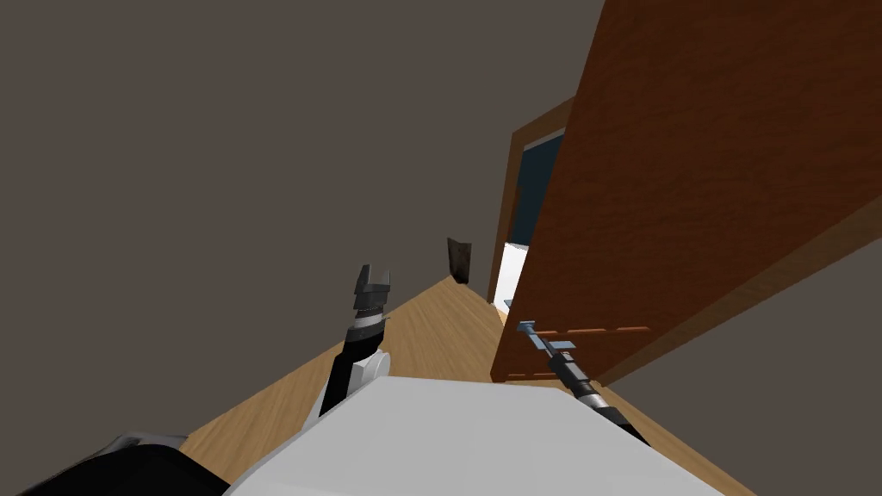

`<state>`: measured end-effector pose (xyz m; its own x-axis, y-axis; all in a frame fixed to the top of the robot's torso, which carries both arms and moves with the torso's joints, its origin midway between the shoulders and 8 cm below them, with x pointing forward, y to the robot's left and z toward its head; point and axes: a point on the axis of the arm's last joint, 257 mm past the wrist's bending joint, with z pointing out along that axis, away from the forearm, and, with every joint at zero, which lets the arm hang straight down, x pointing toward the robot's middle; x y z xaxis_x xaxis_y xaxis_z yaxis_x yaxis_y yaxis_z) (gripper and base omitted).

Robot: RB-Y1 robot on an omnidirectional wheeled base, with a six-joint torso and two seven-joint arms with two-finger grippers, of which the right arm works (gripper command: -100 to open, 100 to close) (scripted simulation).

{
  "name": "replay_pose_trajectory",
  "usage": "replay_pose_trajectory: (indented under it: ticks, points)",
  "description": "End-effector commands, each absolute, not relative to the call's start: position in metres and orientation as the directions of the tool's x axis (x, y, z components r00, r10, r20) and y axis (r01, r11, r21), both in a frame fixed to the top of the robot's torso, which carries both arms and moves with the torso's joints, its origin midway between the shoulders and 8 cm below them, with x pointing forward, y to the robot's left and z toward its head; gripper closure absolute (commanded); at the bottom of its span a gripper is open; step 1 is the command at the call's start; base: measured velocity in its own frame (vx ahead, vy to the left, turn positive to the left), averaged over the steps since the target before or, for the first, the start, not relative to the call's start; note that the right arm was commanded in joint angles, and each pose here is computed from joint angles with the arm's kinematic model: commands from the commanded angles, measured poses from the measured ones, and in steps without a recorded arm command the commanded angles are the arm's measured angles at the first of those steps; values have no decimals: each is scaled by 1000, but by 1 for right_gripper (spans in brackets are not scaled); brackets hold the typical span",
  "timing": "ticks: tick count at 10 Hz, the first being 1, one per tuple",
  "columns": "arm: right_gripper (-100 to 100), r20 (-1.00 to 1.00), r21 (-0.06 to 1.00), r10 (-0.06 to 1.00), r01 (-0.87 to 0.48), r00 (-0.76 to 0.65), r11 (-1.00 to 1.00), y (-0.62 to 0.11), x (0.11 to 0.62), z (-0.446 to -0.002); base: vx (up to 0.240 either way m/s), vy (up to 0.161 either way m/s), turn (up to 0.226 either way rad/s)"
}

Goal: Pull the door open

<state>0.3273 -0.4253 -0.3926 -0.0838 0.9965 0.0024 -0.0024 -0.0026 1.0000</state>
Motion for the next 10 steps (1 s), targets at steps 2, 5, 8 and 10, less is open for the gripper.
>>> replay_pose_trajectory:
  ticks: [2,5,8,10]
  points:
    - [100,5,1000,995,-2,-101,-5,-416,340,-394,-183,-57,88]
    - [100,2,1000,994,-1,-112,-2,-411,353,-393,-181,-76,76]
    - [100,-2,1000,994,-1,-113,2,-411,358,-392,-136,-54,49]
    - [100,-2,1000,994,3,-109,2,-415,350,-393,-179,-67,216]
